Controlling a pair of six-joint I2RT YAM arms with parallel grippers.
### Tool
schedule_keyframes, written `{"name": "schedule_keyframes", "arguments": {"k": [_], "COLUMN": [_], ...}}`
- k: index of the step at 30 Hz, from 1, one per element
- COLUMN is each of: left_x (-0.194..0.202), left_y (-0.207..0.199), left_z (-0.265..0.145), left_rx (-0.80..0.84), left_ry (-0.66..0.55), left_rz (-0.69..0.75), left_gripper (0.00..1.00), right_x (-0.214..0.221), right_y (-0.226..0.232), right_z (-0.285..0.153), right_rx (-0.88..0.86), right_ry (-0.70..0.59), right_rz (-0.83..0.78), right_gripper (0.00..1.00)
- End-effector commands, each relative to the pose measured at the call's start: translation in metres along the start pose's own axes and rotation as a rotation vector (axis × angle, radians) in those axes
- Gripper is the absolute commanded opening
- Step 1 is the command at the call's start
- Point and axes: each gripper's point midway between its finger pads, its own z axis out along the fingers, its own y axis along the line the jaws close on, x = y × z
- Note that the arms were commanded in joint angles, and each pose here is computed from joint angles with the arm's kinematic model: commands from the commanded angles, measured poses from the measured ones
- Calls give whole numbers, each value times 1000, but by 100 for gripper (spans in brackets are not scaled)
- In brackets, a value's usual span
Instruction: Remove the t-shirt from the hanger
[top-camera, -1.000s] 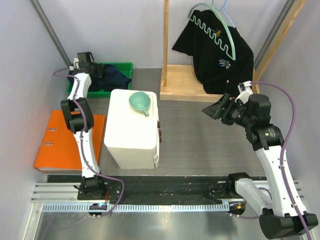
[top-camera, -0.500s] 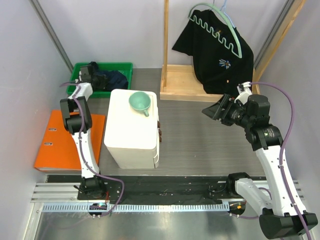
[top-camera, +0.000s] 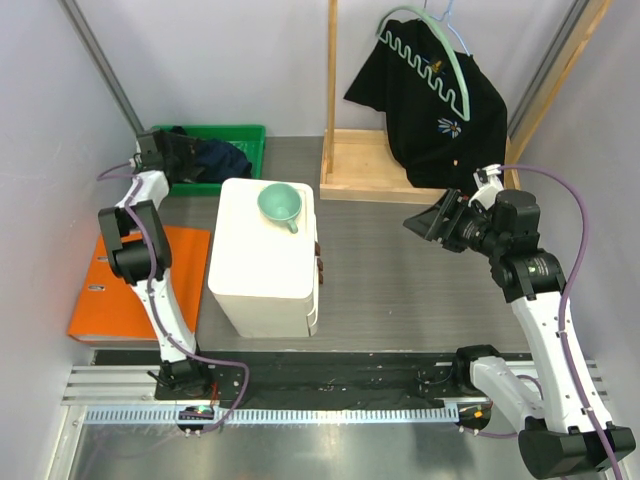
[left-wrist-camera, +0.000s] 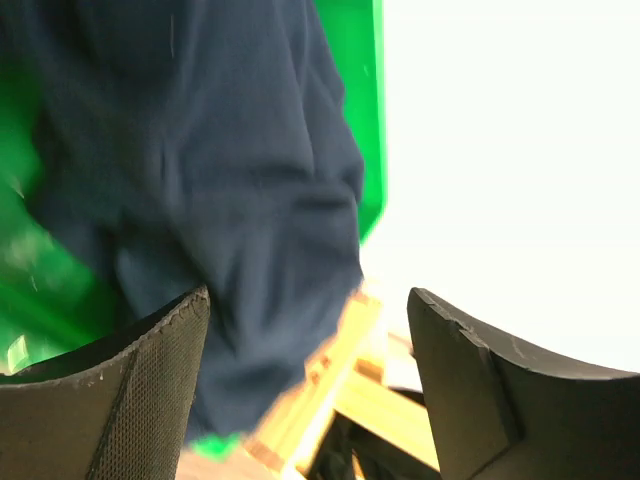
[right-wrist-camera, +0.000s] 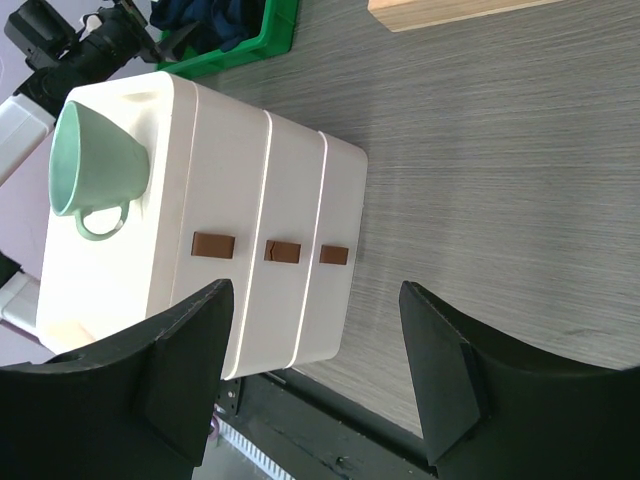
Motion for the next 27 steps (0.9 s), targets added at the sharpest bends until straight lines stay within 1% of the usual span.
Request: {"name": "schedule_keyframes", "arguments": {"k": [1,2,3,4,5,6,7,8,9,10,11,12,14,15,16,17,18,19,21,23,24,25,26,27], "left_x": [11,13,13,18,19,18,24,25,24,30,31,33,39,42,41,43,47,49,64,93,107,128,136,141], "left_y": [-37,-35,-43,-25,-22,-40,-25,-27,-44,-32,-36,-44,-51,-45,-70,-79,-77,-96,-107,-131,-136,-140,-145,-146], "left_z": [-39,-44,-58,-59,-65,-82,-84,-93,-111,-115,-123,-140,-158,-165,-191,-205,-212,-238,-255,-281,-290,-299,-316,-324], "left_rx": [138,139,162,123,121,185,161,175,235,236,268,344,407,429,554,609,632,730,778,854,877,898,935,956], "left_ry": [29,33,22,26,20,4,10,2,-12,-9,-9,-23,-22,-31,-40,-34,-24,-28,4,96,125,180,191,178], "left_rz": [-51,-70,-82,-132,-145,-138,-160,-168,-164,-180,-219,-218,-264,-285,-265,-280,-282,-258,-220,-125,-83,-48,-20,28], "left_gripper": [79,79,79,79,79,79,78,78,77,77,76,75,74,73,73,72,72,72,73,73,73,73,73,72], "right_x": [-12,-13,-13,-14,-15,-16,-16,-16,-16,-15,-15,-14,-15,-14,-14,-15,-14,-14,-14,-15,-17,-17,-18,-20], "right_y": [18,18,19,21,22,23,24,24,24,25,25,25,26,26,26,26,26,26,25,24,23,23,22,23], "right_z": [-9,-10,-11,-13,-15,-16,-17,-18,-19,-19,-19,-19,-20,-20,-20,-20,-20,-20,-20,-19,-19,-18,-17,-18], "right_rx": [-50,-50,-51,-53,-55,-53,-56,-56,-58,-59,-61,-61,-65,-65,-64,-63,-64,-64,-60,-54,-51,-49,-45,-44], "right_ry": [-41,-44,-44,-49,-58,-61,-62,-64,-64,-63,-63,-59,-62,-60,-61,-64,-61,-63,-62,-66,-70,-68,-71,-77], "right_rz": [-44,-49,-50,-54,-62,-60,-62,-64,-65,-65,-65,-65,-67,-68,-68,-70,-70,-70,-70,-73,-77,-75,-75,-76], "right_gripper": [73,73,73,73,73,73,73,73,73,73,73,73,73,73,73,73,73,73,73,73,73,73,73,73]}}
